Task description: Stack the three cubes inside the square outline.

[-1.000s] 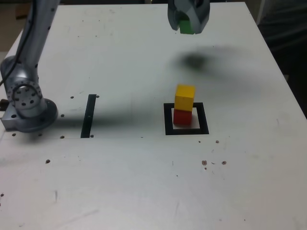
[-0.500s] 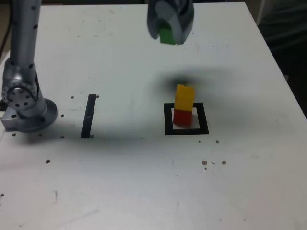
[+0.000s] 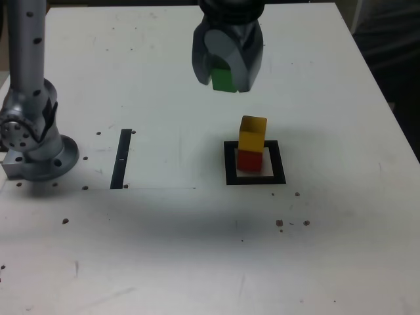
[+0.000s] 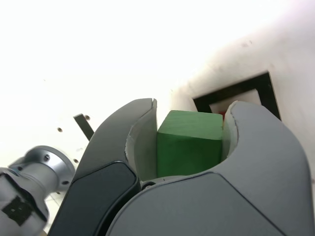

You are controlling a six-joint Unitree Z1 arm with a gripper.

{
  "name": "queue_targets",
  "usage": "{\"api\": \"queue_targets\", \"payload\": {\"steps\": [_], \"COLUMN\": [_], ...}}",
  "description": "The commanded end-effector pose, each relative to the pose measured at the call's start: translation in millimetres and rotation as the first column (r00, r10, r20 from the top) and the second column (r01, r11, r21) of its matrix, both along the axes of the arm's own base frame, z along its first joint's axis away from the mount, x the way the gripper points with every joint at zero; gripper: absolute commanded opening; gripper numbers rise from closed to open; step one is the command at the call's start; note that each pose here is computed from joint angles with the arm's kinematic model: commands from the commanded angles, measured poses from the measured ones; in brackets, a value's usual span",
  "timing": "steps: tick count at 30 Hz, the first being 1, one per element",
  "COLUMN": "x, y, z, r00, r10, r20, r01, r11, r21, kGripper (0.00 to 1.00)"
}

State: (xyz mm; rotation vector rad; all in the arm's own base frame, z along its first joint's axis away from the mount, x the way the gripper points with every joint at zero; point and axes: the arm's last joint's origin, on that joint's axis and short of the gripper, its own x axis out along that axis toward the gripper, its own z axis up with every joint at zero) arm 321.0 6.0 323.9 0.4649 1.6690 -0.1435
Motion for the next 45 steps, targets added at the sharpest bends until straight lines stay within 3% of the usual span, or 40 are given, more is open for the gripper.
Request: {"api": "queue_targets", "payload": {"steps": [1,6,17,31,34,38,40,45], "x": [0,4,16,32,34,35,35,35], "y": [-6,-24,-46,-49,-49,-48,-48,-45], "z": [2,4,-5,-21,-23,-24,-25,-28], "r00": [1.0,1.0,0.999,0.999,0.999,0.999,0.999,0.999], "r10": [-0.003,-0.011,-0.036,-0.036,-0.036,-0.037,-0.036,-0.03], "r20": [0.006,0.017,-0.022,-0.034,-0.036,-0.035,-0.033,-0.035], "r01": [0.003,0.011,0.035,0.034,0.034,0.035,0.034,0.028], "r11": [1.0,1.0,0.998,0.998,0.998,0.998,0.998,0.998], "r21": [-0.005,-0.021,-0.05,-0.057,-0.055,-0.055,-0.055,-0.056], "kGripper": [0.28,0.28,0.28,0.3,0.42,0.81,0.94,1.0]}}
